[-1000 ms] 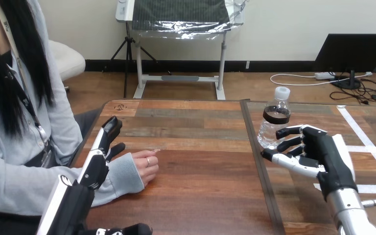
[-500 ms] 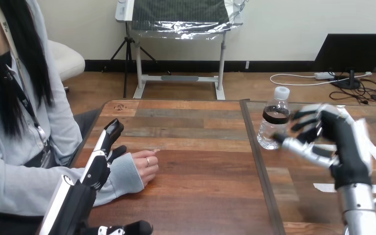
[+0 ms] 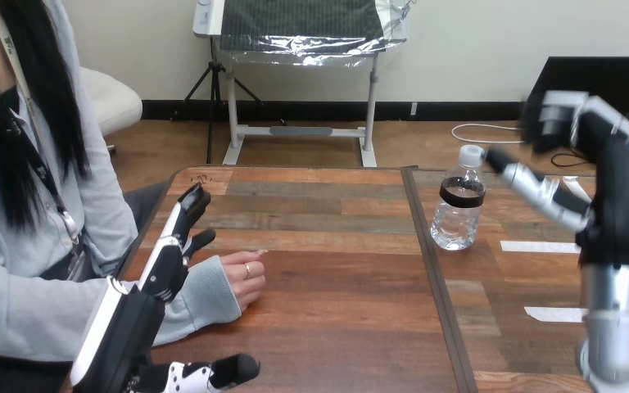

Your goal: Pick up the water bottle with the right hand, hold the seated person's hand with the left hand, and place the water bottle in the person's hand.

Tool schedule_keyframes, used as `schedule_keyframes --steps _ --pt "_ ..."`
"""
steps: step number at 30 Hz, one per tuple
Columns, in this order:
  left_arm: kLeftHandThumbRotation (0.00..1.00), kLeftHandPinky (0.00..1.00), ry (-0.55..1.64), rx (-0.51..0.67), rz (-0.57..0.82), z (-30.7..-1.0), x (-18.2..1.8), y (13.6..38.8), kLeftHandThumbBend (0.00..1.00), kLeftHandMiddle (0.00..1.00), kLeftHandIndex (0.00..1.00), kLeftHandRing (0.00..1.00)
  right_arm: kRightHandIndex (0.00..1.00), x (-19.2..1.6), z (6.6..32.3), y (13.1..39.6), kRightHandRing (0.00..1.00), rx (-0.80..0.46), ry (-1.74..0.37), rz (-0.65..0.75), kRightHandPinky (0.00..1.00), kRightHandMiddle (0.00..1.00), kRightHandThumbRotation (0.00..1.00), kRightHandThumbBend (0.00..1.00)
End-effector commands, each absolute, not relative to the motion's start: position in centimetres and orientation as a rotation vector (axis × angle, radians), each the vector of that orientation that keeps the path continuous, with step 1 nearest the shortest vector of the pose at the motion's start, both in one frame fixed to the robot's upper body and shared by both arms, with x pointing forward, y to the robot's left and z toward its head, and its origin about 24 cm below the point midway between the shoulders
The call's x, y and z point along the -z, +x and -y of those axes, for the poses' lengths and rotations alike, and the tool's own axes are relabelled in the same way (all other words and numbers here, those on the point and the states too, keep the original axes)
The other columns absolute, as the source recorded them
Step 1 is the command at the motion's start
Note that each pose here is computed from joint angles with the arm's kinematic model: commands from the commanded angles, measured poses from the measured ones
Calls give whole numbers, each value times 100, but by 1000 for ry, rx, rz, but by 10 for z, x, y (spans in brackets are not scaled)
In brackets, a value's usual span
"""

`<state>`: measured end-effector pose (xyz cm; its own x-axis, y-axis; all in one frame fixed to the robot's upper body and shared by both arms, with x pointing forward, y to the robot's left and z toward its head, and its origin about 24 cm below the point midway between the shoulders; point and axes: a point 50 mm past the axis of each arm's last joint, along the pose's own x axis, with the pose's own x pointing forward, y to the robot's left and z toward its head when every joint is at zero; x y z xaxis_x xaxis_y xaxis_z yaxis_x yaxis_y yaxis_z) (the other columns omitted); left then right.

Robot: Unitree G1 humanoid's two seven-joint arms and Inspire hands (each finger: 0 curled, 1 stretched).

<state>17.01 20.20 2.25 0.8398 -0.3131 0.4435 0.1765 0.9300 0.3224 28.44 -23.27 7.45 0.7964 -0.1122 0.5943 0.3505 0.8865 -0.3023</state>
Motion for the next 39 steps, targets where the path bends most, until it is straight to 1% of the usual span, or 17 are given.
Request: schedule_keyframes --steps 1,9,11,18,20,27,32,39 --pt "58 92 265 263 603 -197 -34 185 100 100 100 100 67 -124 231 306 61 269 -459 801 54 64 51 82" --pt "57 92 264 269 608 -198 -34 185 100 100 100 100 72 -140 231 315 68 264 -500 843 60 70 59 88" --pt "57 92 260 269 606 -197 -34 184 100 100 100 100 74 -142 231 317 70 263 -507 846 62 72 62 91" --pt "57 92 251 272 600 -197 -33 183 100 100 100 100 78 -154 231 326 74 250 -529 860 66 75 67 94" --pt "56 92 250 270 600 -197 -33 182 100 100 100 100 79 -156 231 328 75 246 -533 859 69 76 68 96" --pt "56 92 250 264 603 -197 -32 181 100 100 100 100 82 -167 231 341 78 226 -568 838 72 79 73 99" --pt "57 92 248 261 600 -196 -32 180 100 100 100 100 84 -174 230 349 81 211 -596 813 75 81 79 100" --pt "57 92 242 263 601 -195 -31 179 100 100 100 100 85 -182 229 363 82 213 -644 760 75 82 88 100"
